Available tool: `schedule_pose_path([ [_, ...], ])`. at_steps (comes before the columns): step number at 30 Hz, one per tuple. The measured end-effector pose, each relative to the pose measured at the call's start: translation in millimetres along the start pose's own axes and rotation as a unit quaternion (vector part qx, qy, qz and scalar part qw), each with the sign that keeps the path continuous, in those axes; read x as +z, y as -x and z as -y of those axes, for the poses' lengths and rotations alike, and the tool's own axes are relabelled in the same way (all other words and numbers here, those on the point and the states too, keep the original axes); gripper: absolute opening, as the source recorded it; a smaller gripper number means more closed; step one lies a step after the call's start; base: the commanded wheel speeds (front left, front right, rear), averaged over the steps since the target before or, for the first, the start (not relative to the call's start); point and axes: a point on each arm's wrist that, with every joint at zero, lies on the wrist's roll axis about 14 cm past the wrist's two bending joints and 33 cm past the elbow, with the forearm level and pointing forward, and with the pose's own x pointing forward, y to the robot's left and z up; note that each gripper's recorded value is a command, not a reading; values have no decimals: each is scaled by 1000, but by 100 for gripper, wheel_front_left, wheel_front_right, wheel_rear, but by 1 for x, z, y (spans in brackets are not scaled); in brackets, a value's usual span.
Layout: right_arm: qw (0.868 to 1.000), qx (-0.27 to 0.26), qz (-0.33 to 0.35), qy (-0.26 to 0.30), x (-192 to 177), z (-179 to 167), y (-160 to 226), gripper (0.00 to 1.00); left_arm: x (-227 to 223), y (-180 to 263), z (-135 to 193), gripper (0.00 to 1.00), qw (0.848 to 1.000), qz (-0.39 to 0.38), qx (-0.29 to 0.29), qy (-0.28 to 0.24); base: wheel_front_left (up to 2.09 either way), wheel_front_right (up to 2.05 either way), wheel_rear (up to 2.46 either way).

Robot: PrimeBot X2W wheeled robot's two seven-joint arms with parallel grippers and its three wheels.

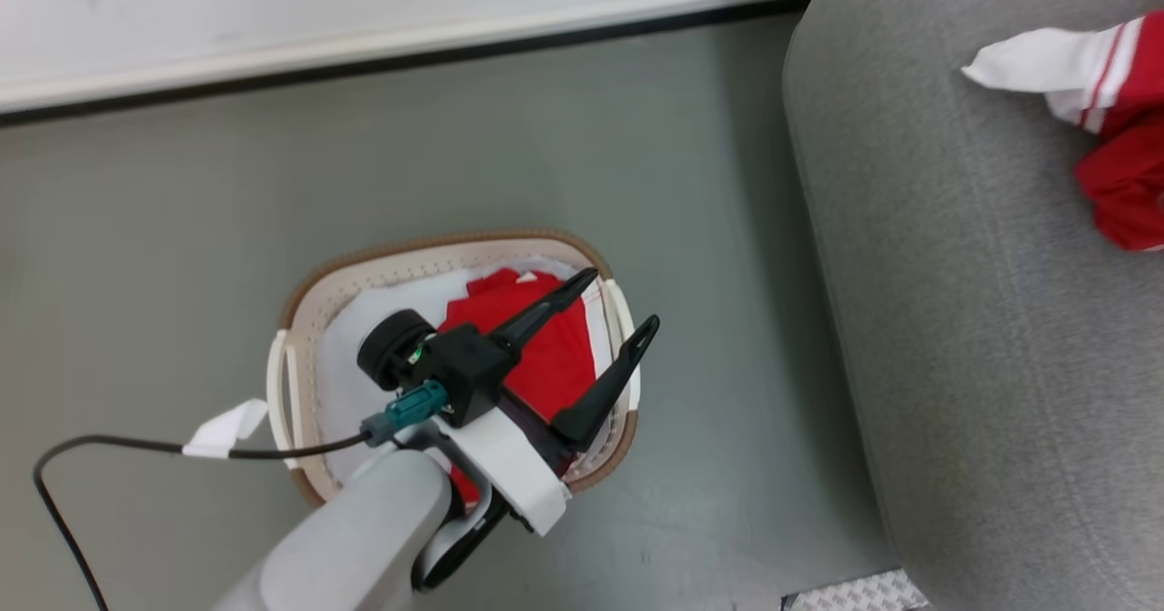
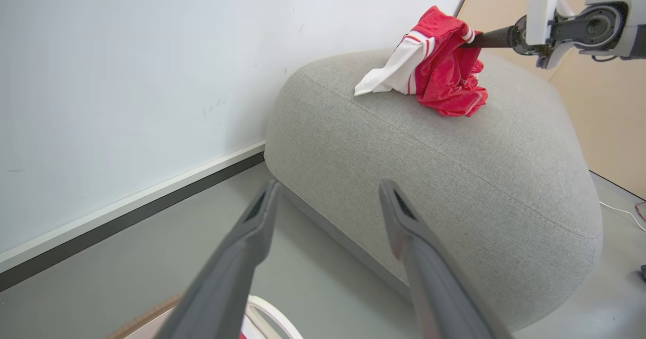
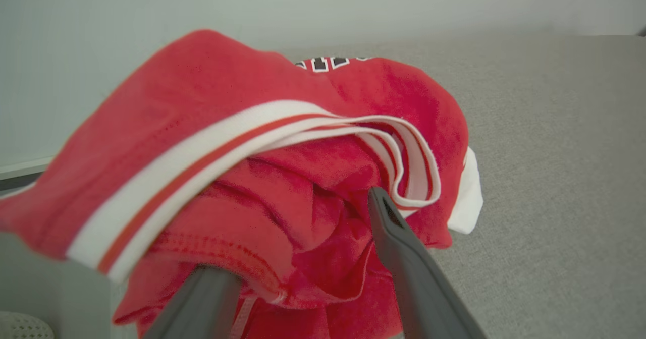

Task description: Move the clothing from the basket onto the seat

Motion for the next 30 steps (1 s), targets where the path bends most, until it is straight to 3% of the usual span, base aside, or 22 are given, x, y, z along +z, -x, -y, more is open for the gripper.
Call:
schedule_pose_path([
  [3,999,14,-43,21,-16,-4,15,100,8,2,6,100,1000,4,2,-4,0,0,0],
  [10,996,23,-53,63,-4,14,65,100,28,15,22,100,1000,14,22,-5,0,0,0],
  [14,996,58,36,64,44,3,98,100,50,26,26,100,998,36,48,-9,0,0,0],
  [19,983,109,139,47,79,-19,138,100,81,42,21,100,993,71,91,-18,0,0,0],
  [23,951,156,265,19,113,-40,189,100,115,81,-2,100,979,111,168,-41,0,0,0],
  [24,951,156,265,19,113,-40,189,100,115,81,-2,100,979,111,168,-41,0,0,0],
  [27,931,163,327,4,124,-45,212,100,128,112,-17,100,966,127,219,-53,0,0,0],
  [30,915,190,355,-22,108,-73,221,100,138,158,-39,100,944,146,290,-60,0,0,0],
])
